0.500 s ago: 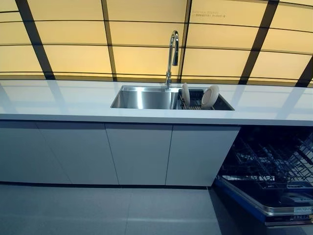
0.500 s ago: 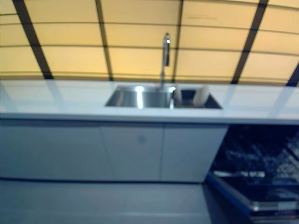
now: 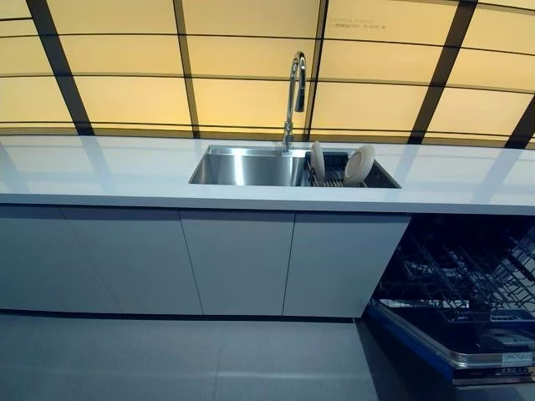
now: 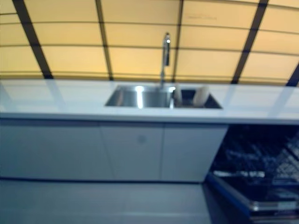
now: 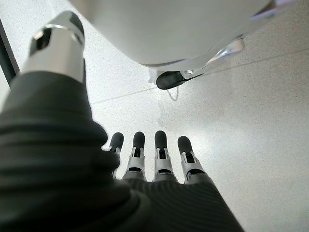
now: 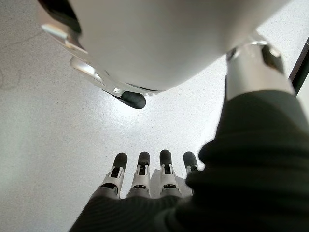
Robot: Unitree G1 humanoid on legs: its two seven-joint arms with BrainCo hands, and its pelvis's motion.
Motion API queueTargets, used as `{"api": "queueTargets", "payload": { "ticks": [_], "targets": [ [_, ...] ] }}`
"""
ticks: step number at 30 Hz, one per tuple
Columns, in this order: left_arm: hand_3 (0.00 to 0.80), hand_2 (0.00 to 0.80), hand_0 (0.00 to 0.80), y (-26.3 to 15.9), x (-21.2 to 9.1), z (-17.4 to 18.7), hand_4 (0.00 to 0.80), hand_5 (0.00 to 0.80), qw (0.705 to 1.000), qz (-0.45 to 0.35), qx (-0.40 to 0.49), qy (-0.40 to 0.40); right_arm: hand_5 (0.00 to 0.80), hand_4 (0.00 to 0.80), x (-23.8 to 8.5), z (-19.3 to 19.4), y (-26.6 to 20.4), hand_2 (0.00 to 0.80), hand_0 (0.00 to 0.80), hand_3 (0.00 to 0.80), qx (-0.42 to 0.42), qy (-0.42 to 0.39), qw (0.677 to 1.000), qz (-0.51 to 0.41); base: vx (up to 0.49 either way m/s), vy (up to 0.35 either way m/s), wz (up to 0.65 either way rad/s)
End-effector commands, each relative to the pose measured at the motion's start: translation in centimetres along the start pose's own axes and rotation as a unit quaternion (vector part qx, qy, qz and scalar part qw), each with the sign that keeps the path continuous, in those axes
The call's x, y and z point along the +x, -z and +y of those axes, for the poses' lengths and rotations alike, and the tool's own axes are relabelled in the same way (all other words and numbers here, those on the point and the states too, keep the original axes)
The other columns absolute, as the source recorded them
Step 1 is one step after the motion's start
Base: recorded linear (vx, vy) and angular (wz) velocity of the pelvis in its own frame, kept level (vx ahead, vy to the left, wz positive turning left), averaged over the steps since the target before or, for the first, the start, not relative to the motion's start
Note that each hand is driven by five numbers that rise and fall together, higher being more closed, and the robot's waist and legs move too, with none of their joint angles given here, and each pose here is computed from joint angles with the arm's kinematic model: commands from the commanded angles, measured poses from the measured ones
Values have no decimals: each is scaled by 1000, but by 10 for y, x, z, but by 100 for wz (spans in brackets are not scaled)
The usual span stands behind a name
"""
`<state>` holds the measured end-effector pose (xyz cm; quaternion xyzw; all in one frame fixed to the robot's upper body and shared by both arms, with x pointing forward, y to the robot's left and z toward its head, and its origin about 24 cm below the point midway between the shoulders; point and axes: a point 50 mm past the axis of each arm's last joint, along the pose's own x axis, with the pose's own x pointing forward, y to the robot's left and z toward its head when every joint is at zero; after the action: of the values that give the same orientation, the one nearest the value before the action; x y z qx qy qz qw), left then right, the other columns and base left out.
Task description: Take plates into dishwasher
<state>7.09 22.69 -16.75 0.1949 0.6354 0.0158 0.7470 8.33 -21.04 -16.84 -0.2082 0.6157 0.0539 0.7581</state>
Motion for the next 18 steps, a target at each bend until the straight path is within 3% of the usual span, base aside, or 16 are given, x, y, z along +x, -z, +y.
{"api": "queueTargets", "payload": {
  "ticks": [1, 7, 11, 14, 18],
  "targets": [
    [0, 0, 0, -24, 0, -9, 0, 0, 1000, -23, 15, 11, 0, 0, 1, -6, -15, 0, 0, 0, -36, 8, 999, -6, 0, 0, 0],
    [0, 0, 0, -27, 0, -9, 0, 0, 999, -28, 22, 9, 0, 0, 1, -4, -21, 0, 0, 0, -28, -24, 999, -24, 0, 0, 0],
    [0, 0, 0, -28, 0, 1, 0, 0, 999, -28, 41, 4, 0, 0, -3, -5, -48, 0, 0, 0, -8, -109, 989, -104, 10, -26, 3],
    [0, 0, 0, -26, 1, 10, 0, 0, 998, -27, 57, -4, 0, 0, -9, -16, -65, 0, 0, 0, -8, -131, 980, -152, 17, -78, 9],
    [0, 0, 0, -21, 1, 23, 0, 0, 996, -26, 80, -14, 0, 0, -34, -46, -114, 0, 0, 0, -21, -144, 945, -294, 22, -94, 6]
  ]
}}
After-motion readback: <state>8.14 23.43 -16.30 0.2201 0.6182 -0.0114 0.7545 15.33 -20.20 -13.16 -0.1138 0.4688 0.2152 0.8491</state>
